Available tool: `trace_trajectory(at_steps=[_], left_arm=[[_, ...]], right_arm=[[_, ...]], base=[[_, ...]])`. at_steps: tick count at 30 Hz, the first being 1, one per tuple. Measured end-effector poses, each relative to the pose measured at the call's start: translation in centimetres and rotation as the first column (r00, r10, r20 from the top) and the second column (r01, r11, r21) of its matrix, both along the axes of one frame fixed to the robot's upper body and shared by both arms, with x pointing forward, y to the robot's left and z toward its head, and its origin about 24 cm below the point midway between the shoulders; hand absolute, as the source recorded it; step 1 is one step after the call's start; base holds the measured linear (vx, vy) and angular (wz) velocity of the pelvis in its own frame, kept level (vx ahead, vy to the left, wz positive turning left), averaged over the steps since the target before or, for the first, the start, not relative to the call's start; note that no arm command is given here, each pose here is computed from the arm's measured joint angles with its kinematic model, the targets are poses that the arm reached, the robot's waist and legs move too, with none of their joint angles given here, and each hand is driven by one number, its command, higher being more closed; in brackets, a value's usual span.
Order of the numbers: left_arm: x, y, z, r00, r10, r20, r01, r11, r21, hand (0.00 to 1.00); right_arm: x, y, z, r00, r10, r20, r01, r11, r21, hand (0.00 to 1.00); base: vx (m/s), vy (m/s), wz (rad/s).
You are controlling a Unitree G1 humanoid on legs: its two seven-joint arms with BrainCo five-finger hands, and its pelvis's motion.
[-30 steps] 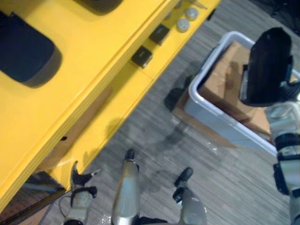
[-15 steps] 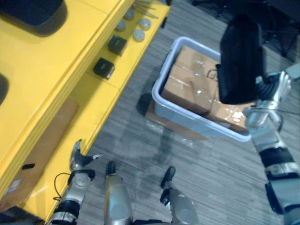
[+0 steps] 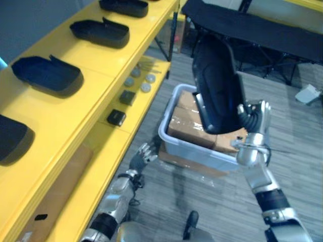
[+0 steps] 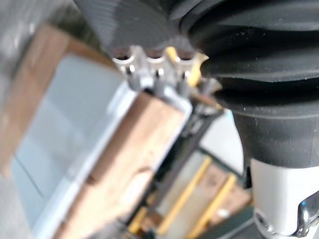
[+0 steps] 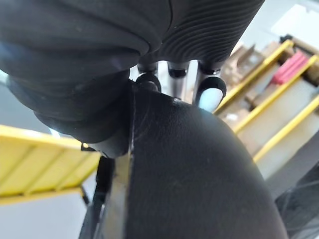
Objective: Walk over and take plastic housings, then place them on the shelf
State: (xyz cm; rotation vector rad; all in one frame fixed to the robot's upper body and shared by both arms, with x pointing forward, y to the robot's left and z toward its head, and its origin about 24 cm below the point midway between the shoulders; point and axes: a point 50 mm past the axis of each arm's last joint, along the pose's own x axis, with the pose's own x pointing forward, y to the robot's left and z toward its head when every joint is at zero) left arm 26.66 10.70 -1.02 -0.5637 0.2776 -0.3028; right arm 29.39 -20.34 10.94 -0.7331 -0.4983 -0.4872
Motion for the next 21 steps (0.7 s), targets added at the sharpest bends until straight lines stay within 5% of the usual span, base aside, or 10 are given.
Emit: trace_trajectory(at_steps=[6,21], left_arm=[[0.6,-1.3,0.8,1.0,0.006,-0.011,-0.007,0.992,-0.129,0.0],[0.9,-2.7,1.3,0.999,-0.048,0.011,0.048,0.997,-0.067,0.0]], right_arm=[[-1.0,2.2,-1.7,0.995,0.096,-0.021,-0.096,0.995,0.004,1.0],[-2.0,8.2,-3.1,0.934,0.352,-0.058,-0.353,0.936,-0.005,1.0]], base=[[-0.06,0.0,0.02],[0.01,0.005,0.01]])
